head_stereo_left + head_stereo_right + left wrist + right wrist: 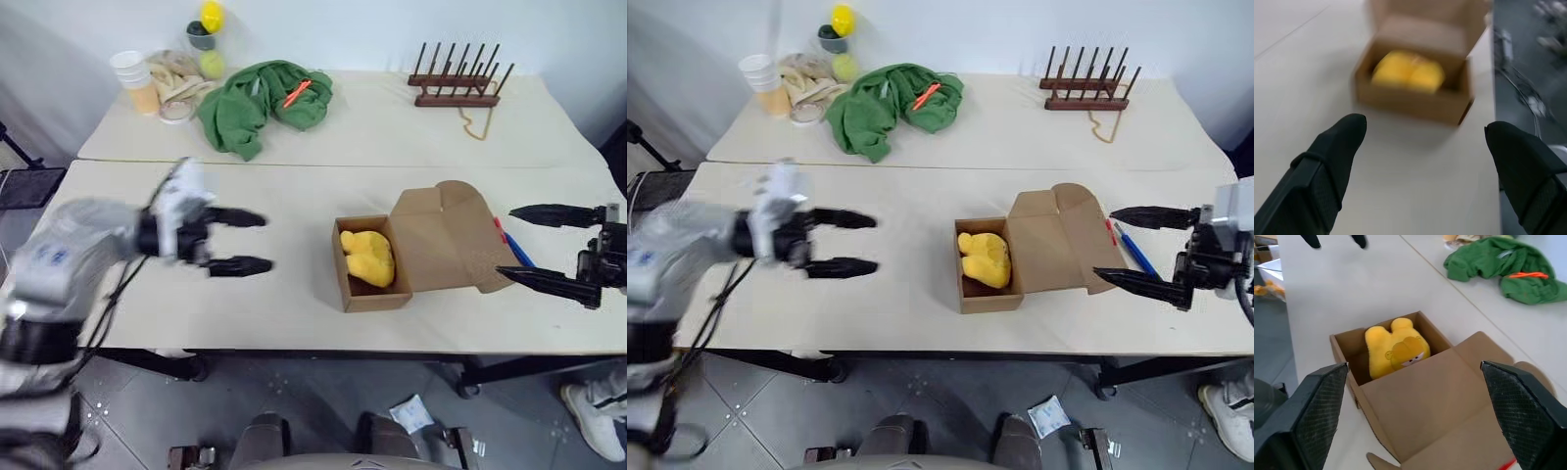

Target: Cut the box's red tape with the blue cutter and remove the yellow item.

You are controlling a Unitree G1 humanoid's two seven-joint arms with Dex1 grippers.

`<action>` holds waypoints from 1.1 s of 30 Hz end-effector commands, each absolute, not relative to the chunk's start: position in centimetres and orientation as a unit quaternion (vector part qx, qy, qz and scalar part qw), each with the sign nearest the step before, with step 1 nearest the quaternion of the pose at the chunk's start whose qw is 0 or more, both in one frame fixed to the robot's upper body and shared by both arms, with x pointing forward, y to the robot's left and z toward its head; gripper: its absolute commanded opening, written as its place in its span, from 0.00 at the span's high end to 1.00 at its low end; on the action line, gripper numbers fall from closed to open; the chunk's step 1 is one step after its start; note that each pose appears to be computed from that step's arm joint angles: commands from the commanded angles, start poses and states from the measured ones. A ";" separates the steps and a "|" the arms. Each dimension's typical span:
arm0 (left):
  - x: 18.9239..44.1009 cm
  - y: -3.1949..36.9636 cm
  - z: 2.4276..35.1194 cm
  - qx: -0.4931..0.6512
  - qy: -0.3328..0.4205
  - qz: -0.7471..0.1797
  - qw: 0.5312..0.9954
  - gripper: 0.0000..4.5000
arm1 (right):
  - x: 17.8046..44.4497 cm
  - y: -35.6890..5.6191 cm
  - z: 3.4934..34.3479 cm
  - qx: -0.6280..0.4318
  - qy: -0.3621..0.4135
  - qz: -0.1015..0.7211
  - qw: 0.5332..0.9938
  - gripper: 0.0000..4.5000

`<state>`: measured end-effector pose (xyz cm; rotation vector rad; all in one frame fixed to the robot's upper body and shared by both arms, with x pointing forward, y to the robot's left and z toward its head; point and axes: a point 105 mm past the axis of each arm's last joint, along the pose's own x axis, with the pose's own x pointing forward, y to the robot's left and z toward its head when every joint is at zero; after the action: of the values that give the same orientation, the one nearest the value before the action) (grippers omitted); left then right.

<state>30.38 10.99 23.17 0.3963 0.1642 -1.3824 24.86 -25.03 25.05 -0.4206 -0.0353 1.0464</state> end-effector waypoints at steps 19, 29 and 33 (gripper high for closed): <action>37.1 -4.1 21.0 0.431 0.128 -0.647 0.615 0.01 | 22.2 -23.0 24.5 -0.180 -0.031 0.465 0.866 0.00; 36.9 -4.1 20.0 0.462 0.160 -0.664 0.566 0.10 | 22.3 -22.8 24.7 -0.175 -0.043 0.459 0.870 0.00; 36.9 -4.1 19.7 0.471 0.159 -0.664 0.558 0.34 | 22.4 -22.7 24.5 -0.176 -0.043 0.458 0.870 0.00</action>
<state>36.98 -3.59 18.80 1.0789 0.4150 -1.5628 22.67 -22.95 23.69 -0.3416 -0.0391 0.9593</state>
